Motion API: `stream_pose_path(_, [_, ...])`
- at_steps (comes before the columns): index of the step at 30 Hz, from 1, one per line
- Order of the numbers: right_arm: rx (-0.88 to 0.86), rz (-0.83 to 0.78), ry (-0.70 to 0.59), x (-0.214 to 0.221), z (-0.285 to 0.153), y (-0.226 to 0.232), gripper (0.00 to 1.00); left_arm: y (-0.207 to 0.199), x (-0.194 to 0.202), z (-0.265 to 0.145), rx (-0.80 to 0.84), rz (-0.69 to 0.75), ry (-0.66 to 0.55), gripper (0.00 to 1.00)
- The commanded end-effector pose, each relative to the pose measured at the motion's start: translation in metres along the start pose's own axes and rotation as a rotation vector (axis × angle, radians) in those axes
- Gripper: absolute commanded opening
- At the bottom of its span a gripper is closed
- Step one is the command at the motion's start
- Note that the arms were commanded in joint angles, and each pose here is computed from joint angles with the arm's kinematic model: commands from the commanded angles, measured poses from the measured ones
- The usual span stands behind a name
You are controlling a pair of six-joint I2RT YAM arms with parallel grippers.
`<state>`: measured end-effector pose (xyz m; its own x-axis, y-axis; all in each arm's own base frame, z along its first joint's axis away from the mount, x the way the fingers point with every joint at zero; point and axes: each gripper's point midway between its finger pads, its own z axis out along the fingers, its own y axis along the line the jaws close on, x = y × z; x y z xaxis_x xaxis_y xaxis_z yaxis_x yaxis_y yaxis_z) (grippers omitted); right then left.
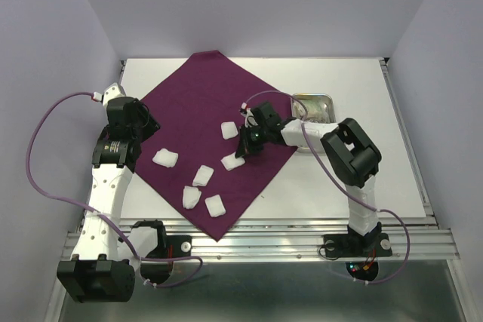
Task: Prepare the surgical pack
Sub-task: Adjust the medical item in the surgical kit.
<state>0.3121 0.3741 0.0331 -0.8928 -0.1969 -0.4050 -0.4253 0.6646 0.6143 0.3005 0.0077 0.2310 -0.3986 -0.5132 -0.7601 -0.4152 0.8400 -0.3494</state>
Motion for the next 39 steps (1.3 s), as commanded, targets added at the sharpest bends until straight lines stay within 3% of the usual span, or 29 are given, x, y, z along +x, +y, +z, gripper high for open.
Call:
stream_pose_path(1, [0.032, 0.085, -0.125, -0.02, -0.03, 0.021, 0.01, -0.001, -0.01, -0.007, 0.012, 0.003, -0.043, 0.54])
stream_pose_path(5, [0.091, 0.349, -0.198, -0.004, -0.039, 0.012, 0.01, -0.001, -0.01, -0.009, 0.014, 0.004, -0.045, 0.54])
stream_pose_path(15, [0.077, 0.633, -0.329, 0.022, -0.047, 0.025, 0.09, -0.003, -0.006, -0.005, 0.03, 0.005, -0.036, 0.54])
stream_pose_path(18, [0.081, 0.659, -0.31, 0.032, -0.041, 0.029, 0.25, -0.004, -0.005, -0.003, 0.029, 0.006, -0.029, 0.54])
stream_pose_path(19, [0.083, 0.66, -0.307, 0.032, -0.039, 0.028, 0.4, -0.004, -0.005, -0.003, 0.03, 0.007, -0.03, 0.54])
stream_pose_path(22, [0.106, 0.621, -0.266, 0.041, -0.035, 0.029, 0.52, -0.005, -0.007, -0.003, 0.032, 0.008, -0.033, 0.54])
stream_pose_path(27, [0.224, 0.475, -0.241, 0.045, -0.042, 0.014, 0.61, -0.006, -0.008, 0.0, 0.031, 0.009, -0.028, 0.54])
stream_pose_path(34, [0.339, 0.202, -0.181, 0.036, -0.048, 0.001, 0.71, -0.005, -0.008, 0.0, 0.024, 0.009, -0.03, 0.54])
stream_pose_path(39, [0.324, 0.065, -0.094, 0.038, -0.041, -0.002, 0.72, -0.004, -0.008, -0.001, 0.023, 0.009, -0.034, 0.54])
